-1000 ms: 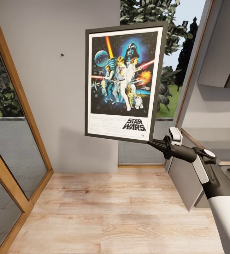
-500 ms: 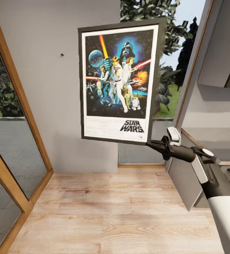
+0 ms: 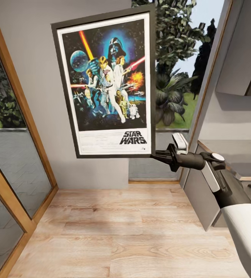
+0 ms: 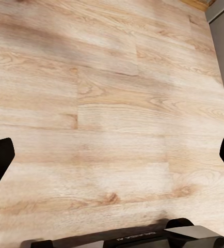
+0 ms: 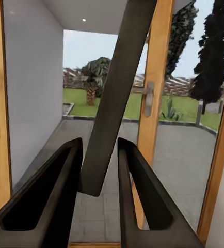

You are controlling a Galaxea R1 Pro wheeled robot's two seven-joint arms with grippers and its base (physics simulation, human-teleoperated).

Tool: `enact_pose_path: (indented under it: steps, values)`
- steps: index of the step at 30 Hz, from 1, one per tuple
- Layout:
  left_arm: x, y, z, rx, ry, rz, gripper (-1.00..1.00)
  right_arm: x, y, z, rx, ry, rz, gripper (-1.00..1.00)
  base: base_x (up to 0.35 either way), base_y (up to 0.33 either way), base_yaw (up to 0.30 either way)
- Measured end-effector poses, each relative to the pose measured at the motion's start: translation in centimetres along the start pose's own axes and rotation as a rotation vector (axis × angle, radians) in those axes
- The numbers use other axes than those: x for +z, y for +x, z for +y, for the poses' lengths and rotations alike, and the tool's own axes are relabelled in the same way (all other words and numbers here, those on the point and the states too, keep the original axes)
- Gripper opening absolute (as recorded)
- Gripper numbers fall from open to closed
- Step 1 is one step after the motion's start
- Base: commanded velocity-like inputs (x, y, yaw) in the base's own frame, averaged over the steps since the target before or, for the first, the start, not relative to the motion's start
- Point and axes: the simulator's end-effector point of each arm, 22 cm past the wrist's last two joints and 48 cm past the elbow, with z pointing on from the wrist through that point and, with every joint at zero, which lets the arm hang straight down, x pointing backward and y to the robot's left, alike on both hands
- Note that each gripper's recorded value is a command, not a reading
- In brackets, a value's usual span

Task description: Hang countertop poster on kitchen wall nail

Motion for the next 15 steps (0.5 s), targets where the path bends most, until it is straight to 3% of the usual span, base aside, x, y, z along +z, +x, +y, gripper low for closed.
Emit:
enact_pose_path:
  steps: [15]
  values:
    - [0.02,-0.02,-0.03,0.0,0.001,-0.001,1.0,0.13,-0.46,-0.02,-0.01,-0.003,-0.012,-1.0,0.0,0.0,0.0]
